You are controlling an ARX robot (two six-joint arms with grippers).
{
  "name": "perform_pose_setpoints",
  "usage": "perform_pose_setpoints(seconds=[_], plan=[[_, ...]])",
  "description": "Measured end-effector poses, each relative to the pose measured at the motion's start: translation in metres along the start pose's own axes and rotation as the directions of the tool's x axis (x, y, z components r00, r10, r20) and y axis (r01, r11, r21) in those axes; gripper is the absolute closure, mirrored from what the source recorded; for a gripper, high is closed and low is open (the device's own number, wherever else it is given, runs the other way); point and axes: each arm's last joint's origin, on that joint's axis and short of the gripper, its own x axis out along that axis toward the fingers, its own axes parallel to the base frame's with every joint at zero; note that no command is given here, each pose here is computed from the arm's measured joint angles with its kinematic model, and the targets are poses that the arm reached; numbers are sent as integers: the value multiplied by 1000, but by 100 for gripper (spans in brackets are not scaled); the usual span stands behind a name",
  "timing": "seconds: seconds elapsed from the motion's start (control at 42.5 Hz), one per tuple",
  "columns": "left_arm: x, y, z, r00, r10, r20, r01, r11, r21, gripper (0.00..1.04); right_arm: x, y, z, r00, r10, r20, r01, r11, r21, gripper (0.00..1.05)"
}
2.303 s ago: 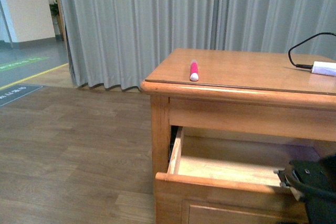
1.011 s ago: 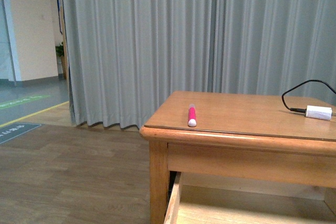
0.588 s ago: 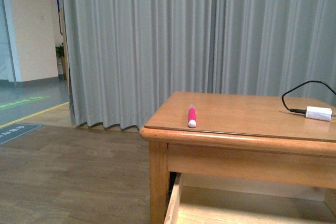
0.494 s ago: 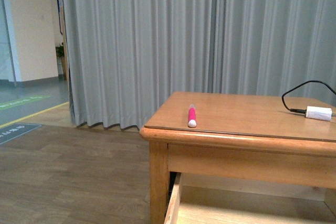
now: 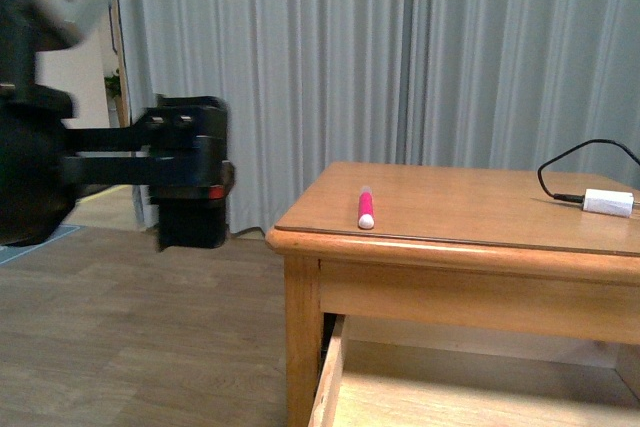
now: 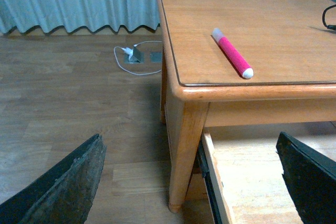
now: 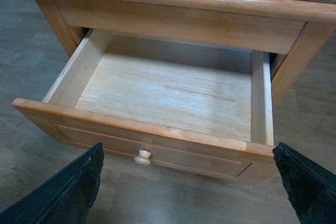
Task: Place pink marker in drawer with both arms
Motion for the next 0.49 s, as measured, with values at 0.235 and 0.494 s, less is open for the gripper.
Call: perform_pose_setpoints(seconds=[0.235, 0.494], plan=[[83, -23, 21, 998, -13, -58, 15, 1000, 28, 6, 0, 0, 0, 1000, 0, 0, 0, 1000, 0, 8], [142, -46, 35, 987, -74, -143, 77, 997, 20, 6, 0, 0, 0, 1000, 0, 0, 0, 1000, 0, 8]])
